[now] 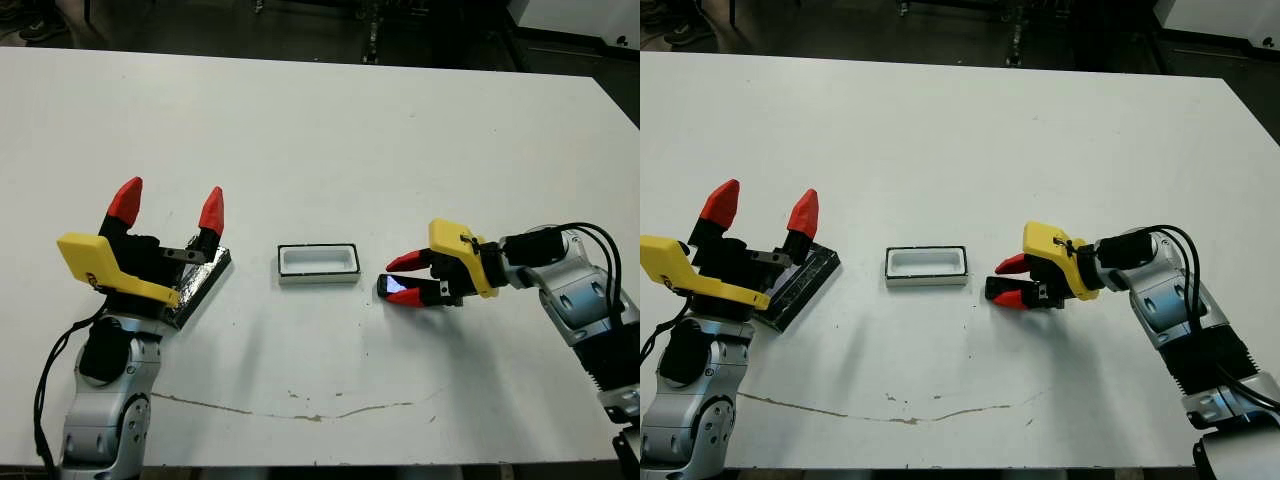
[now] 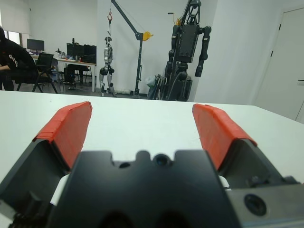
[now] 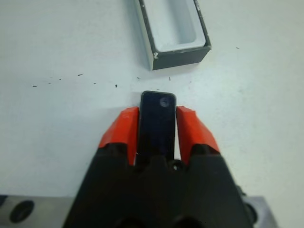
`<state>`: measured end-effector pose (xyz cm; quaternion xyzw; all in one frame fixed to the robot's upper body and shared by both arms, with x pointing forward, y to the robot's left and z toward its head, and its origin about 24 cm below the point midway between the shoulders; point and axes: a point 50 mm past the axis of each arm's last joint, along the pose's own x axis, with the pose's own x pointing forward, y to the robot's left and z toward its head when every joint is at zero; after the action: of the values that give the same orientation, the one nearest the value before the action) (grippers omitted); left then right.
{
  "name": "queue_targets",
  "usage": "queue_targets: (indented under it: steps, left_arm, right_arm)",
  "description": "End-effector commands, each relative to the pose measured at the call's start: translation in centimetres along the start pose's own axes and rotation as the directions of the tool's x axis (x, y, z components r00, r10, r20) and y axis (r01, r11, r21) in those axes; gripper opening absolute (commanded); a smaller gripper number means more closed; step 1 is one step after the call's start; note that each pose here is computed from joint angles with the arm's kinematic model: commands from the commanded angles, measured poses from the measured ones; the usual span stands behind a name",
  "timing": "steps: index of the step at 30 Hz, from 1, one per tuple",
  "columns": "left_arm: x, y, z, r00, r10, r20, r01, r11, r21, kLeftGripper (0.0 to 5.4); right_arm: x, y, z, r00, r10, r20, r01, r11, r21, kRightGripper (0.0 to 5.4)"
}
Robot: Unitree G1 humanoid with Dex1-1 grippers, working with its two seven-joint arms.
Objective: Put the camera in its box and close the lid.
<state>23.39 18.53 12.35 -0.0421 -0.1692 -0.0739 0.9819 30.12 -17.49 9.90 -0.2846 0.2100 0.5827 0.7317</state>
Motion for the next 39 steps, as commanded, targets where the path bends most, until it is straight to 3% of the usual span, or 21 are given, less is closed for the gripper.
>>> queue_targets:
  steps: [1, 10, 17, 19, 23, 27, 31, 39]
  left_arm:
    - [-0.3, 0.2, -0.2, 1.0, 0.016, -0.015, -0.015, 1.0, 0.013, 5.4]
    - [-0.3, 0.3, -0.2, 0.999, 0.031, -0.01, -0.031, 0.999, 0.01, 5.4]
    - [-0.3, 0.3, -0.2, 1.0, 0.03, -0.011, -0.03, 1.0, 0.008, 5.4]
    - [-0.3, 0.3, -0.2, 0.999, 0.031, -0.011, -0.031, 0.999, 0.011, 5.4]
    - [-0.3, 0.3, -0.2, 0.999, 0.032, -0.011, -0.032, 0.999, 0.01, 5.4]
    - [-0.3, 0.2, -0.3, 0.999, 0.037, -0.013, -0.037, 0.999, 0.009, 5.4]
    - [-0.3, 0.1, -0.3, 0.999, 0.036, -0.014, -0.036, 0.999, 0.01, 5.4]
    - [-0.2, 0.1, -0.3, 0.999, 0.043, -0.013, -0.043, 0.999, 0.012, 5.4]
  right_arm:
    - [-0.1, 0.2, -0.6, 1.0, -0.007, 0.001, 0.007, 1.0, 0.015, 1.68]
    - [-0.3, -0.2, -0.4, 0.999, -0.033, 0.013, 0.032, 0.999, 0.038, 1.68]
    - [-0.9, -1.5, 0.4, 0.995, -0.087, 0.057, 0.083, 0.994, 0.065, 1.68]
    - [-1.6, -2.5, 1.4, 0.986, -0.138, 0.099, 0.129, 0.988, 0.088, 1.68]
    - [-3.4, -4.7, 4.3, 0.936, -0.264, 0.231, 0.214, 0.951, 0.221, 1.68]
    - [-4.1, -5.6, 6.4, 0.895, -0.291, 0.339, 0.188, 0.933, 0.306, 1.68]
    - [-3.3, -5.7, 7.7, 0.881, -0.245, 0.406, 0.135, 0.95, 0.281, 1.68]
    - [-1.4, -5.8, 10.0, 0.886, -0.166, 0.433, 0.092, 0.978, 0.186, 1.68]
